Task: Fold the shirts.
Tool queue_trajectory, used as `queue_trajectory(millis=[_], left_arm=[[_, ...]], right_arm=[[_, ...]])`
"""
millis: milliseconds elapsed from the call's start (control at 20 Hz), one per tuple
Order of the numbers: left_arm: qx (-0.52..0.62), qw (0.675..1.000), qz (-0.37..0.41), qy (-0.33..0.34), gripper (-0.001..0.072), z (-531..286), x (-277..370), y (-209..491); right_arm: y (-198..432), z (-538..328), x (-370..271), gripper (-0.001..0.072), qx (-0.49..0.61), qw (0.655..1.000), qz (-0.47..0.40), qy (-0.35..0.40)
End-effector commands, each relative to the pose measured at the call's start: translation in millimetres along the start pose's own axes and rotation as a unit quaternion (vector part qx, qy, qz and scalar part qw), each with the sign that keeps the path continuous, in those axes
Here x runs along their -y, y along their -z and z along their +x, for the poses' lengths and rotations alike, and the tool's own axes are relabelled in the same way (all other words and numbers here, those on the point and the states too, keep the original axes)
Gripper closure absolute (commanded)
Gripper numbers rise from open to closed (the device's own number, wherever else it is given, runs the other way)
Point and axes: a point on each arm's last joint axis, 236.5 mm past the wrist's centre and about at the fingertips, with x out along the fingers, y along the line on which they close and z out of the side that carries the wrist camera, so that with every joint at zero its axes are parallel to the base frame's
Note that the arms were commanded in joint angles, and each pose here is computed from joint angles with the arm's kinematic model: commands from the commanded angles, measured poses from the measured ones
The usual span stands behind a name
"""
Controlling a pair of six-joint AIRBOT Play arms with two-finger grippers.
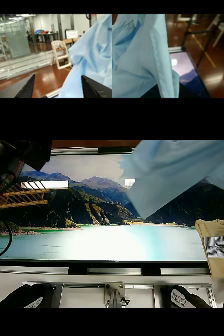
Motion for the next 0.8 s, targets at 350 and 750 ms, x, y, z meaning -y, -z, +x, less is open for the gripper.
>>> queue_trajectory(millis=[350,750], left_arm=[[-0.053,0.997,-0.010,0.047,0.0021,-3,22,24],[-0.074,0.995,-0.032,0.062,0.0021,-5,30,33]], right_arm=[[9,-77,229,0.0650,0.032,0.950,0.075,0.302],[29,-93,302,0.0650,0.043,0.915,0.104,0.387]])
